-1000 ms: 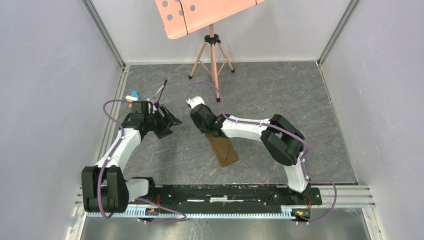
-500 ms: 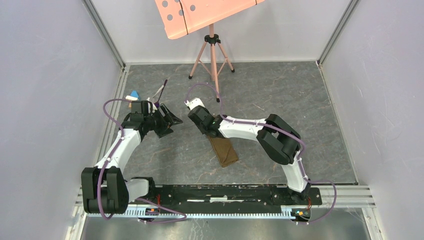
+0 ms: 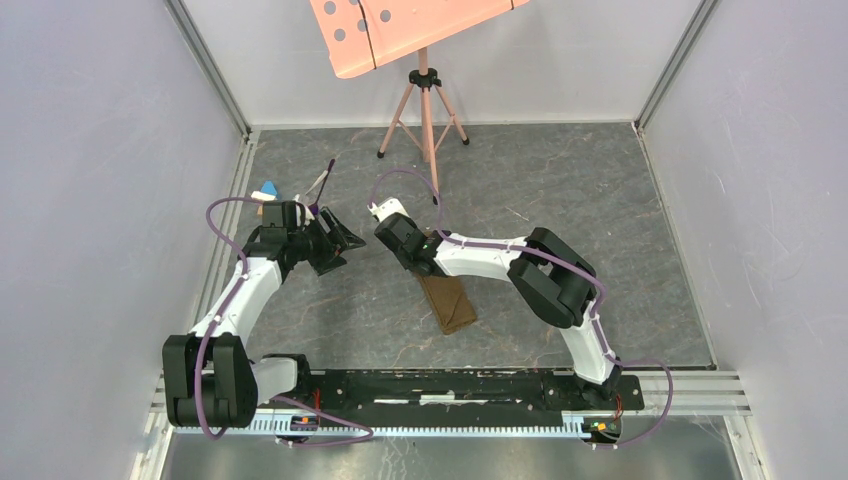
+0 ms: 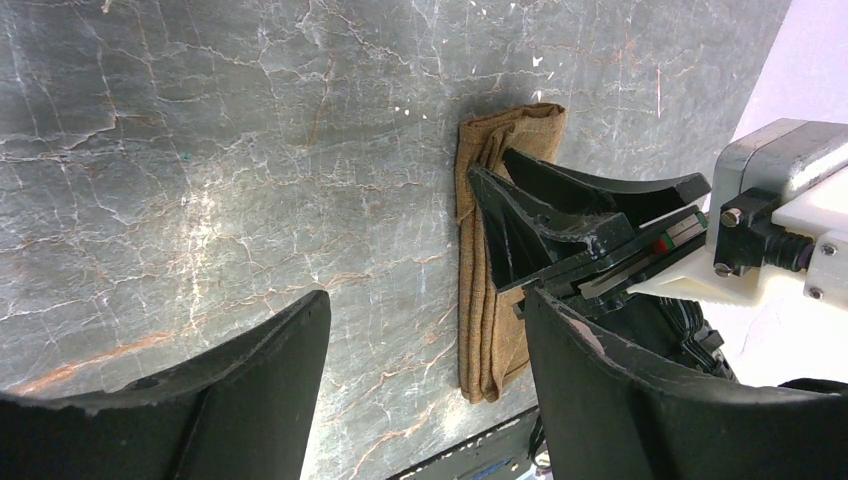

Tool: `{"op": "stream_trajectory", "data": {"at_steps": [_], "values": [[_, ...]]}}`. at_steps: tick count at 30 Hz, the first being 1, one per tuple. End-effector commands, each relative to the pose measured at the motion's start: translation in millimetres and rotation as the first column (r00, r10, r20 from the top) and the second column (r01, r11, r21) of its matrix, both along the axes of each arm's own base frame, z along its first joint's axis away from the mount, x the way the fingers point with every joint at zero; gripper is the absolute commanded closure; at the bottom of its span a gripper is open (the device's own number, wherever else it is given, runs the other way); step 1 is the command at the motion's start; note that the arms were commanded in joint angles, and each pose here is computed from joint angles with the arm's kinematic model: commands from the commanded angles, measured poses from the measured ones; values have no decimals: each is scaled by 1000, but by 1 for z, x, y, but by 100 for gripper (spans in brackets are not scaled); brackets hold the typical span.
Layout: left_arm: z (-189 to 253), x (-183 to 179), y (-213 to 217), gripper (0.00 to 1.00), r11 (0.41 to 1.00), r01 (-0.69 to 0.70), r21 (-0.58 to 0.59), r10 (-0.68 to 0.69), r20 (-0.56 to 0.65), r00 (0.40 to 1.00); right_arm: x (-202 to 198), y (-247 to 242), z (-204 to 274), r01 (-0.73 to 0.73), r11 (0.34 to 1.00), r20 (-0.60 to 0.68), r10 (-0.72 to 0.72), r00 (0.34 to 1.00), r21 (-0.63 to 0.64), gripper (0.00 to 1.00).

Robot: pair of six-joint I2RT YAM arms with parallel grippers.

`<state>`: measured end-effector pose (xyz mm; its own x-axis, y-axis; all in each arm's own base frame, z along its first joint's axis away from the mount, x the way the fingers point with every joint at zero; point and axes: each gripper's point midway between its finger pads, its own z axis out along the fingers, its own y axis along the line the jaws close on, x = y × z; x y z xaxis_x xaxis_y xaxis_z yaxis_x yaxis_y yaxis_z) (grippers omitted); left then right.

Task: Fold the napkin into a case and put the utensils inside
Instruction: Pick up the top corner of the smaller rectangle folded napkin.

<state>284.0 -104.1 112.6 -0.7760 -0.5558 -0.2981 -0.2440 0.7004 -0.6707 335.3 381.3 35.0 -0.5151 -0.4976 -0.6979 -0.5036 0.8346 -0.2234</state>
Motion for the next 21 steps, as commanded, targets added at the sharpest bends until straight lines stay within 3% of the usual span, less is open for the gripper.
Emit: {"op": "stream_trajectory", "data": {"at_steps": [1, 10, 21], "values": [[5, 0, -5, 22, 998, 55, -3, -55, 53, 997, 7, 9, 8, 2, 1000, 35, -2, 999, 14, 66], [6, -2, -11, 21, 995, 91, -29, -89, 75, 993, 8, 14, 26, -36, 998, 61, 33, 998, 43, 99], [2, 11, -62, 31, 996, 71, -48, -62, 167, 984, -7, 2, 39, -147, 971, -24, 154, 988, 186, 100]]}}
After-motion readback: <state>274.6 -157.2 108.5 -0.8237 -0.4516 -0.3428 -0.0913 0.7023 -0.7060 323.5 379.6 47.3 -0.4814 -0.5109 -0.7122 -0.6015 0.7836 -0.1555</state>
